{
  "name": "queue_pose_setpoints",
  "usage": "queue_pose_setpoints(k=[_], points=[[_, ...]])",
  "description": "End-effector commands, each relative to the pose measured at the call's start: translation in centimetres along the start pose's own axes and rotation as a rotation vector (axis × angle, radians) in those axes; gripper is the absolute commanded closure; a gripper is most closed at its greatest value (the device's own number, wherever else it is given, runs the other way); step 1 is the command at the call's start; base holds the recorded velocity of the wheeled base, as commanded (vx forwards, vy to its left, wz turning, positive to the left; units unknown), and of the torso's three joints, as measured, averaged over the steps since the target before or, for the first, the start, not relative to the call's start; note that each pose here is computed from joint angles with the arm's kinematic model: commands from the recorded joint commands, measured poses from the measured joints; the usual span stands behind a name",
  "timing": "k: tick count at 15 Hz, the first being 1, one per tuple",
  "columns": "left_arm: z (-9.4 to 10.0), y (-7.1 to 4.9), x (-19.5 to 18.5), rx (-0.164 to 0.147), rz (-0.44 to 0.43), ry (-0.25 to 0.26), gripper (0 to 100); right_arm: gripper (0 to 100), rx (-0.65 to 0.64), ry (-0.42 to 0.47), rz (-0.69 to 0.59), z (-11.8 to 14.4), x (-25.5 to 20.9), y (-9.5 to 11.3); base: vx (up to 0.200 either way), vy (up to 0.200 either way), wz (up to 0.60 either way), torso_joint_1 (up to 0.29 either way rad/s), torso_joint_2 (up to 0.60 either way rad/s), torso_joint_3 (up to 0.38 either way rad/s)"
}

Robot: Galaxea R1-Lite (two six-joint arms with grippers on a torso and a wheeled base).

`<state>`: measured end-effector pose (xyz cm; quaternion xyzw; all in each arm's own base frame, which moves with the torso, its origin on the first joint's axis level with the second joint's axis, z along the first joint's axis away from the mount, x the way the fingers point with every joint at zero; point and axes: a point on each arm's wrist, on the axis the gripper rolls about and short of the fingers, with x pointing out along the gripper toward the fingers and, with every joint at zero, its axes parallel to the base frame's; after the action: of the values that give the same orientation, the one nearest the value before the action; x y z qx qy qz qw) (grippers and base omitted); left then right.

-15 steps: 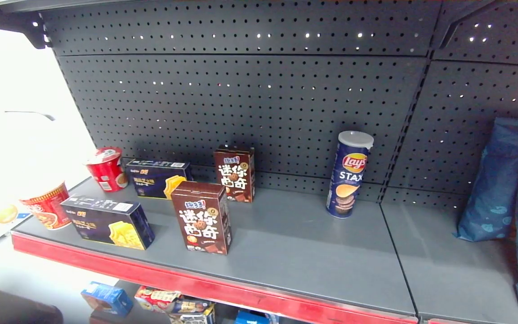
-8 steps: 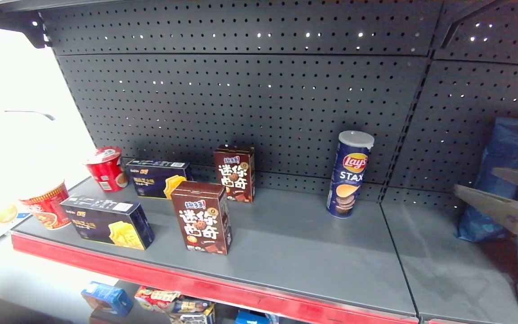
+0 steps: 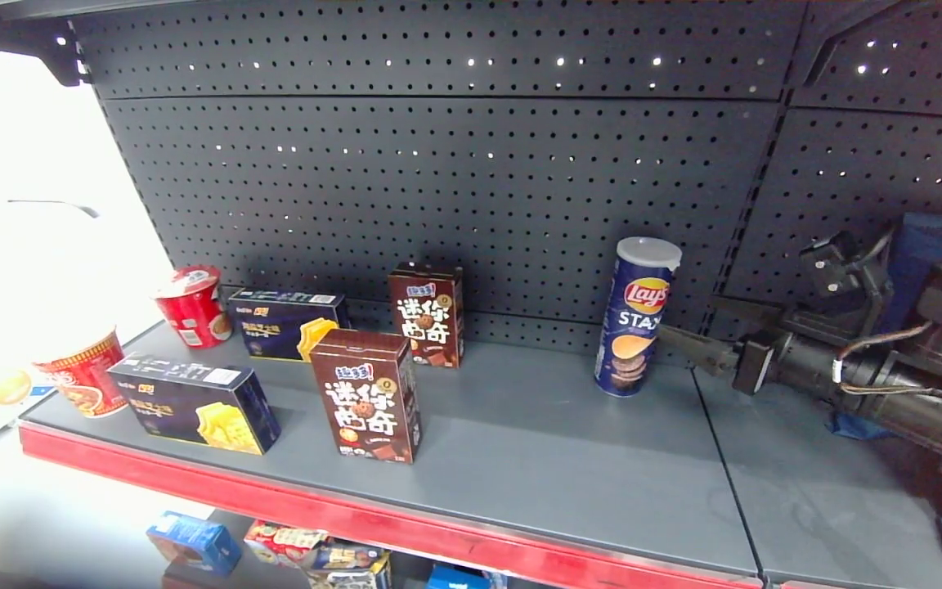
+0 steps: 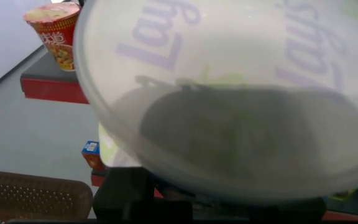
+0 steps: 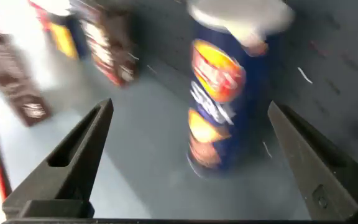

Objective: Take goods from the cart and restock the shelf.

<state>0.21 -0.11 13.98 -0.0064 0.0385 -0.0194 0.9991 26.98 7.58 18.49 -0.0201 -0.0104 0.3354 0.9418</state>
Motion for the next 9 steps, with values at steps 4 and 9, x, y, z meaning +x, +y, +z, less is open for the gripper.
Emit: queue_pose_setpoints(k=[4, 9], points=[[-1.1, -0.1, -1.5, 0.001, 0.001, -0.019, 100, 0, 0.031, 0.061, 0.047, -4.7, 0.9, -4.6, 0.0, 0.0, 0.0, 0.0, 0.0, 0.0], [-1.6, -0.1, -2.0, 0.001, -0.001, -0.017, 100, 0, 0.036, 0.08, 0.047, -6.2, 2.2, -5.8, 0.0, 0.0, 0.0, 0.0, 0.0, 0.0]])
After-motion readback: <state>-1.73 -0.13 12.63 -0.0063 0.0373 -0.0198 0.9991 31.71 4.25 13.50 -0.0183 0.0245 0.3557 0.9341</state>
